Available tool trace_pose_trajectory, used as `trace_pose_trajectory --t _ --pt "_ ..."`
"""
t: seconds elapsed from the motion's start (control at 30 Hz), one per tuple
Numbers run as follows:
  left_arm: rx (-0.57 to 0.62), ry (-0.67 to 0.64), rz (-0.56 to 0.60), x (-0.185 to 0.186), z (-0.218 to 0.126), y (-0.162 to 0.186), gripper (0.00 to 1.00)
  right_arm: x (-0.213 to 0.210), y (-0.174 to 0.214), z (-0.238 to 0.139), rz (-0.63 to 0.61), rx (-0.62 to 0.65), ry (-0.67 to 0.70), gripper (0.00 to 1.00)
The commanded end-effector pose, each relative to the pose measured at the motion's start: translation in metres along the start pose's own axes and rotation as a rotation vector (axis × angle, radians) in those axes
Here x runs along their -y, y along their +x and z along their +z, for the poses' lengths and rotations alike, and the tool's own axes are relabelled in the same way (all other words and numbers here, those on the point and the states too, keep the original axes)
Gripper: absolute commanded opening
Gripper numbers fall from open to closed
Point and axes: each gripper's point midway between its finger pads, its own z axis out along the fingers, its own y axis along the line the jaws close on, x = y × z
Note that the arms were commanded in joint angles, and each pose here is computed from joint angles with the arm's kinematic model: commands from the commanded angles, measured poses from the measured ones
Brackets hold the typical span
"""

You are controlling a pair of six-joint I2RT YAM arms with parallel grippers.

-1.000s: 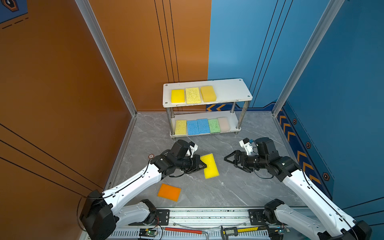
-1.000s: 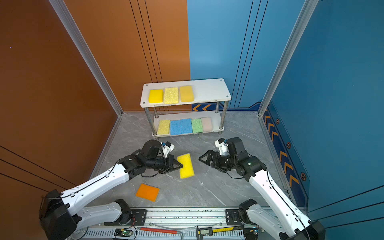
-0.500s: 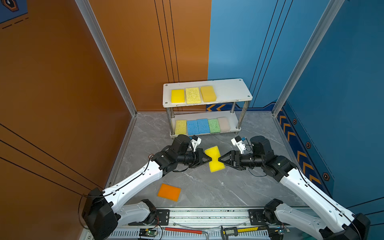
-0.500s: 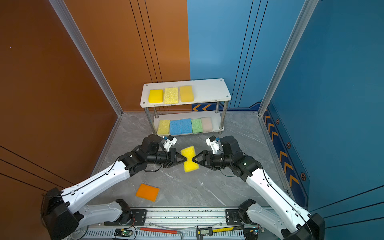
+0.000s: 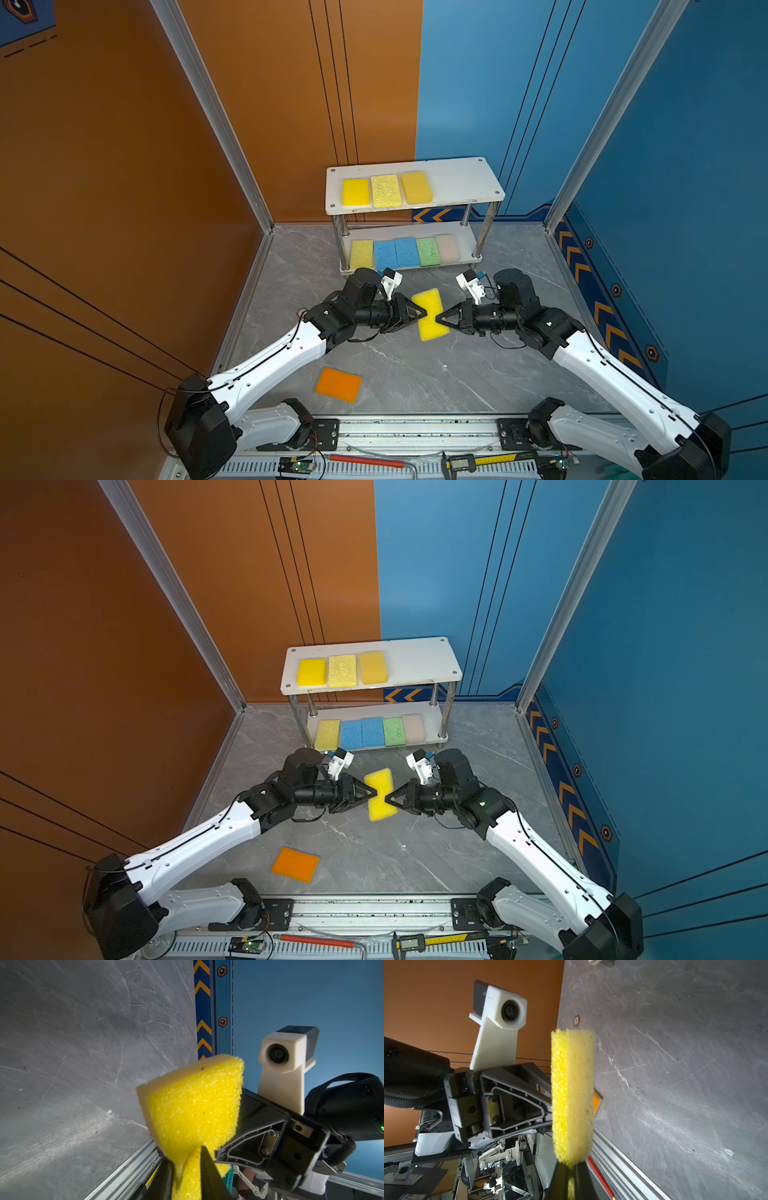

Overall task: Place and organize the cleaning sponges onto the shelf
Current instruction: 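Grasp the small yellow sponge with the right gripper while the left releases it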

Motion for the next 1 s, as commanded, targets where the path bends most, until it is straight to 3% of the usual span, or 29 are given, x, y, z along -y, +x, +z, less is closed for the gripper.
trace_pose_trajectory --t 0.0,0.13,0.33,0.47,0.57,0.7,0.83,0.97 --pt "0.071 0.111 0.002 0.021 -0.009 -0.015 0.55 -0.018 -0.011 -0.007 -0.029 0.019 -0.057 0.0" --pt "0.111 0.179 -0.013 0.032 -0.015 -0.027 0.64 -0.035 -0.024 -0.017 -0.009 0.04 -0.16 0.0" --pt "0.151 0.245 -0.031 0.041 -0.02 -0.041 0.63 -0.068 -0.037 -0.025 0.043 0.037 -0.378 0.0" --pt "0.186 0.303 -0.032 0.053 -0.025 -0.052 0.6 -0.069 -0.033 -0.018 0.066 -0.011 -0.407 0.0" --pt "0.204 0.325 -0.023 0.061 -0.029 -0.058 0.5 -0.063 -0.031 -0.015 0.075 -0.025 -0.388 0.0" --pt "0.222 0.34 -0.025 0.064 -0.033 -0.063 0.25 -0.05 -0.03 -0.012 0.083 -0.029 -0.334 0.01" --pt "0.225 0.336 -0.022 0.063 -0.032 -0.063 0.09 -0.046 -0.031 -0.013 0.095 -0.021 -0.323 0.18" --pt "0.288 0.33 -0.008 0.063 -0.038 -0.07 0.08 -0.045 -0.03 -0.014 0.102 -0.018 -0.318 0.38"
